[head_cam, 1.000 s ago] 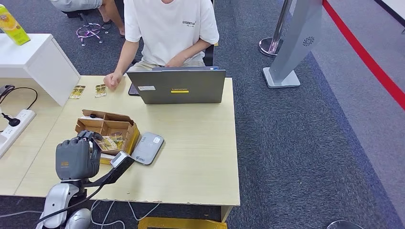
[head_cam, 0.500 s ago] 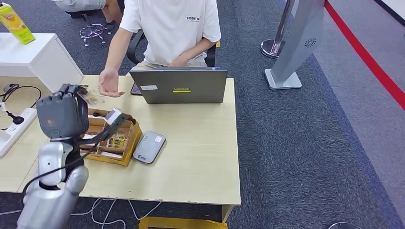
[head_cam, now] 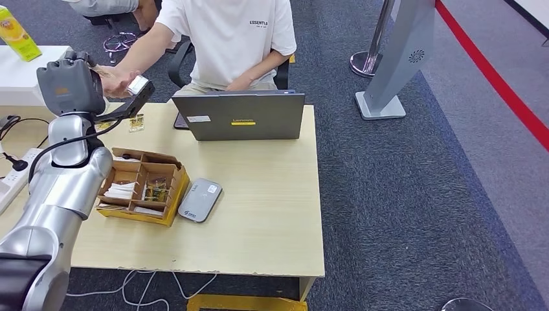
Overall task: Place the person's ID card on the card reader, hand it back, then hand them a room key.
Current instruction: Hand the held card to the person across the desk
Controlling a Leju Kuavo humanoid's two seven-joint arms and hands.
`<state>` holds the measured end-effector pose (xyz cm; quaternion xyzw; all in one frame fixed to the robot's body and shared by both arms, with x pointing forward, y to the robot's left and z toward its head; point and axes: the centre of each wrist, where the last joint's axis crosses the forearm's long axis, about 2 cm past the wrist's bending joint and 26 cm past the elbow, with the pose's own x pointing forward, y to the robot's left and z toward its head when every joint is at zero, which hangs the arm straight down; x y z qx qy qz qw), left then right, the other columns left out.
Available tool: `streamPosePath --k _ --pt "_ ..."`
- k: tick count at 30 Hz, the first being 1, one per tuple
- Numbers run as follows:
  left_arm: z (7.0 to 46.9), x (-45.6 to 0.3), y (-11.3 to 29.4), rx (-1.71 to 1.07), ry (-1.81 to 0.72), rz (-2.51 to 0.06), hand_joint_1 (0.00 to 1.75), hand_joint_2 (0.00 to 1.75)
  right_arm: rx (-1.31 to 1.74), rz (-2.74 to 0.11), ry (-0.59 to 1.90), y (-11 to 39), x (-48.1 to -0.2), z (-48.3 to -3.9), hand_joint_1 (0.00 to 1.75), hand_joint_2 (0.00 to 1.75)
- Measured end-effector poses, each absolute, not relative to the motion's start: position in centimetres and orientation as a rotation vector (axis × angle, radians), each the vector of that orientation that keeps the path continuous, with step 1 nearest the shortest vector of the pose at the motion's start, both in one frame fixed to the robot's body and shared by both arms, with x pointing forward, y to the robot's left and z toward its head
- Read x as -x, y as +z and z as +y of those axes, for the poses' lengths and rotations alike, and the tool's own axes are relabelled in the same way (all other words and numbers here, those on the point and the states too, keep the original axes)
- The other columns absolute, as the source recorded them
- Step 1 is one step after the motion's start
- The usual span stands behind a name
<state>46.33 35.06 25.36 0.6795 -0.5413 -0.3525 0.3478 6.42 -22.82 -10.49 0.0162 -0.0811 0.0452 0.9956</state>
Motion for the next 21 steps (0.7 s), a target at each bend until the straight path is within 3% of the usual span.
streamPosePath --k 14,18,21 --pt "35.1 -45.6 23.1 -1.650 -0.945 -1.444 0.00 1.75 -0.011 -0.152 0.075 -10.5 -6.4 -23.1 0.00 1.75" --pt "35.7 -43.1 21.8 -1.630 -0.921 -1.533 0.00 1.75 -0.004 -0.150 0.041 -10.6 -6.2 -23.2 0.00 1.75" --pt "38.1 -37.9 19.7 -1.559 -0.869 -1.638 0.00 1.75 0.004 -0.149 -0.001 -10.6 -5.9 -23.3 0.00 1.75"
